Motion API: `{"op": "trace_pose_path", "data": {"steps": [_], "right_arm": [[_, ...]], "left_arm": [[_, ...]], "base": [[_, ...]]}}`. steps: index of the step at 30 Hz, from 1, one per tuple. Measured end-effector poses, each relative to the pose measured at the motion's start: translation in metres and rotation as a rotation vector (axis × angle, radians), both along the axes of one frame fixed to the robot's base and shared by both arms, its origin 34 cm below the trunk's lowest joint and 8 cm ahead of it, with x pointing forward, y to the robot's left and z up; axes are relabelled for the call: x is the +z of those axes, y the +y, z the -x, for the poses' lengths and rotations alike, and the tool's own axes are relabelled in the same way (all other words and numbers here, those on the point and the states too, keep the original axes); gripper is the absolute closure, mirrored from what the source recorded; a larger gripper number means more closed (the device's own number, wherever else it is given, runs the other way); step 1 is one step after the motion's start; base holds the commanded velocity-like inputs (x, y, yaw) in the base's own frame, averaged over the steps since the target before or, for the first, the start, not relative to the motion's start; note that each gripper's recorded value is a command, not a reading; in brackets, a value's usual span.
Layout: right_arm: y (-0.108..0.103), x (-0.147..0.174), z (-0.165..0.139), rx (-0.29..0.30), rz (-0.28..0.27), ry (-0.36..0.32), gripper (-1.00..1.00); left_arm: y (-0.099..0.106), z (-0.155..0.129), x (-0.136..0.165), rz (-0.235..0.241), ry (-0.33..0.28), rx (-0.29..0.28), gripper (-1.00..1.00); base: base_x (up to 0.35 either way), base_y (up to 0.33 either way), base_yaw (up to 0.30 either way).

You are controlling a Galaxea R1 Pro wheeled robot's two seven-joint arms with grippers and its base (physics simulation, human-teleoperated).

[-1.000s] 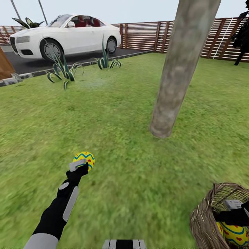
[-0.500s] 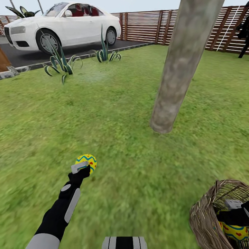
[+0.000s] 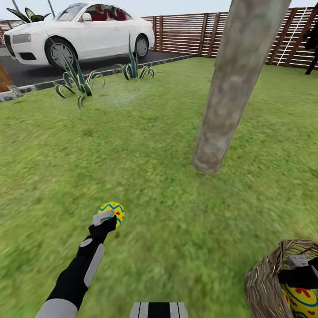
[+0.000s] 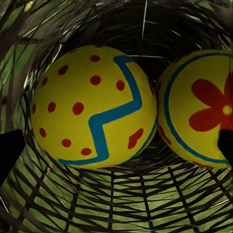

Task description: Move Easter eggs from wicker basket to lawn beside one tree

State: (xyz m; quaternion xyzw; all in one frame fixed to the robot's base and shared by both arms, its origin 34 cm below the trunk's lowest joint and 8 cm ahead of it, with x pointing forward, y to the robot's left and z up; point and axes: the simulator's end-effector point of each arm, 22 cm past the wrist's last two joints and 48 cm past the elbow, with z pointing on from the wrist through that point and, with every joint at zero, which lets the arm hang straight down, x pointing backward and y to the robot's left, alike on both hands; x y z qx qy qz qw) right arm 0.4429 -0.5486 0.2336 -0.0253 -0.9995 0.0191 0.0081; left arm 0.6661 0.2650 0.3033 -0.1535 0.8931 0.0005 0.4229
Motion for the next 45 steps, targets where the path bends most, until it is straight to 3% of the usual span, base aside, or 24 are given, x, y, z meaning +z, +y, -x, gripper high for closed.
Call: {"op": "trace_pose_path", "data": {"steps": [13,30,36,39,45], "right_arm": [[-0.008,0.004,0.0,-0.002,0.01,-0.002,-1.0],[0.001,-0.019,0.005,0.018,0.0,0.038,-1.0],[0.002,-0.019,0.004,0.021,0.0,0.036,-1.0],[0.004,-0.019,0.004,0.022,-0.001,0.035,-1.0],[0.003,-0.019,0.004,0.023,0.001,0.035,-1.0]], "left_arm": [[-0.006,0.004,-0.007,0.01,0.017,-0.003,1.0],[-0.011,0.017,-0.043,0.016,0.076,-0.003,1.0],[-0.004,0.002,-0.022,0.008,0.016,0.004,1.0],[0.003,-0.012,-0.002,-0.005,-0.079,0.028,1.0],[0.008,-0.02,0.013,-0.017,-0.124,0.065,1.0]], "base": [[0.028,-0.056,0.0],[0.0,0.0,0.0],[0.0,0.0,0.0],[0.0,0.0,0.0],[0.0,0.0,0.0]]}}
